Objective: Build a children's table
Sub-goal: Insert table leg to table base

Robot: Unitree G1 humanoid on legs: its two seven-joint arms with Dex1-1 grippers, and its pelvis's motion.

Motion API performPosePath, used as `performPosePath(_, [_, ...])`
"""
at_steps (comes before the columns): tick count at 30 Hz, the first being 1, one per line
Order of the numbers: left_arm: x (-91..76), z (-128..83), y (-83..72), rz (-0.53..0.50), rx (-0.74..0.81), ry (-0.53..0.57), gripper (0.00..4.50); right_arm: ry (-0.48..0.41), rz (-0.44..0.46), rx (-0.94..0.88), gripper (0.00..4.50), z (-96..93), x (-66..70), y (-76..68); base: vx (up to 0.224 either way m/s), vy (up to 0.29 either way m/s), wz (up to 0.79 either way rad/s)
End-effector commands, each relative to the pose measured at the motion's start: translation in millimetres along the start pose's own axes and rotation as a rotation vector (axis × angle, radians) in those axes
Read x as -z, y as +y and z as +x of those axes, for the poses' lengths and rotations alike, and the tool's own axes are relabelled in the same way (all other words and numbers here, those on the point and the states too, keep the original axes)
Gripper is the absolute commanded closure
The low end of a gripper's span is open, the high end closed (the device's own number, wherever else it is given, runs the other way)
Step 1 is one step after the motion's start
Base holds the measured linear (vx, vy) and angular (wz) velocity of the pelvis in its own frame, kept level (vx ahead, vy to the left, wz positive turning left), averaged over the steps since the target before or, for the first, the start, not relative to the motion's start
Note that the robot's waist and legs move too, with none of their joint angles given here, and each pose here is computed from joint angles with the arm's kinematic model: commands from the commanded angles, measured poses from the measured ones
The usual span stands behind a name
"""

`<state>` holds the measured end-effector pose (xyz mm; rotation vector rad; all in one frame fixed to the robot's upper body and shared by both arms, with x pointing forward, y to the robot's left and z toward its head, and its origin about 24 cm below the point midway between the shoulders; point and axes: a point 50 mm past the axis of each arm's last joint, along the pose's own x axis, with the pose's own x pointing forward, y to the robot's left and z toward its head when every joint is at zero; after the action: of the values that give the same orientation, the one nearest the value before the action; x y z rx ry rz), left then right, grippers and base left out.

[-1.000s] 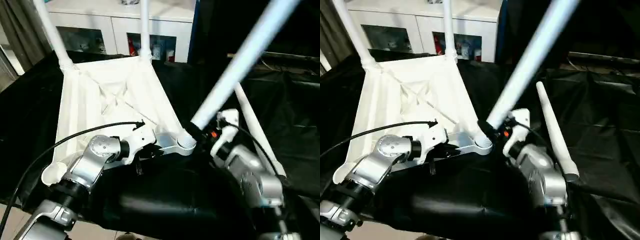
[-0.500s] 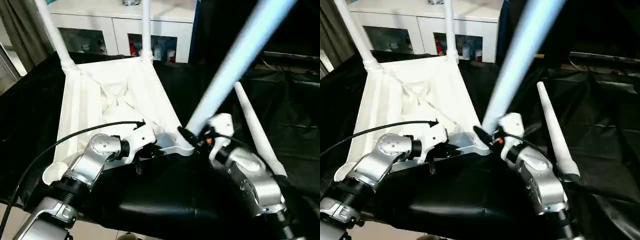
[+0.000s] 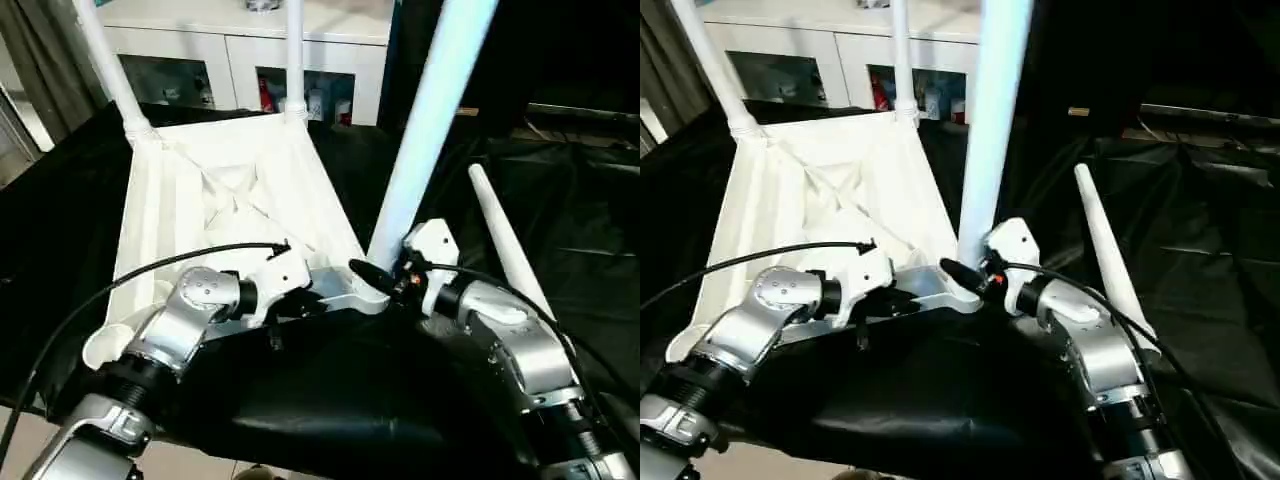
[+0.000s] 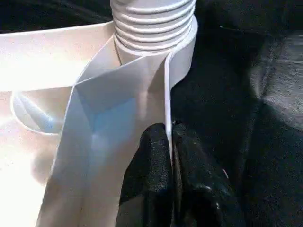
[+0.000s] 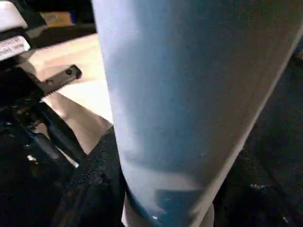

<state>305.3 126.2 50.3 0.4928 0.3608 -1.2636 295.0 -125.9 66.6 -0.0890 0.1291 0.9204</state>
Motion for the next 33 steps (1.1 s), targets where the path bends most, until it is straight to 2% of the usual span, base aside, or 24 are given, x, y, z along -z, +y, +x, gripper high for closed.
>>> performPosePath(1, [-18.1,-1,-4.3,0.068,0.071,-0.094,4.5,0.096,0.083,-0.098,2.6,-0.5,28.1,12.7,0.0,0.0,0.0])
performPosePath(4, [-21.7,-3,-8.1,0.076,0.129,-0.119,4.5,0.108,0.098,-0.137,2.6,-4.9,33.8,13.8,0.0,0.0,0.0])
performPosePath(5, [-22.1,-4,-8.6,0.087,0.162,-0.112,4.5,0.144,0.086,-0.169,2.6,-9.4,40.7,13.7,0.0,0.0,0.0])
performPosePath(10, [-20.0,-7,-9.1,0.11,0.214,-0.075,4.5,0.215,0.039,-0.23,2.6,-15.1,48.4,12.7,0.0,0.0,0.0])
performPosePath(18, [-19.5,-9,-11.0,0.111,0.253,-0.072,4.5,0.243,0.051,-0.287,2.6,-20.7,54.5,12.2,0.0,0.0,0.0])
performPosePath(24, [-18.3,-9,-10.8,0.103,0.244,-0.076,4.5,0.249,0.074,-0.26,2.6,-21.9,60.6,11.3,0.0,0.0,0.0])
performPosePath(27, [-16.7,-7,-5.7,0.09,0.182,-0.063,4.5,0.245,0.076,-0.203,2.6,-20.4,61.4,7.0,0.0,0.0,0.0])
performPosePath(31, [-11.8,3,17.4,0.038,-0.074,0.012,4.5,0.24,0.077,0.056,2.6,-13.5,63.0,-12.7,0.0,0.0,0.0])
performPosePath(33, [-17.3,9,27.2,-0.028,-0.175,-0.015,4.5,0.227,0.135,0.203,2.6,-9.7,64.9,-21.7,-0.055,0.009,0.01])
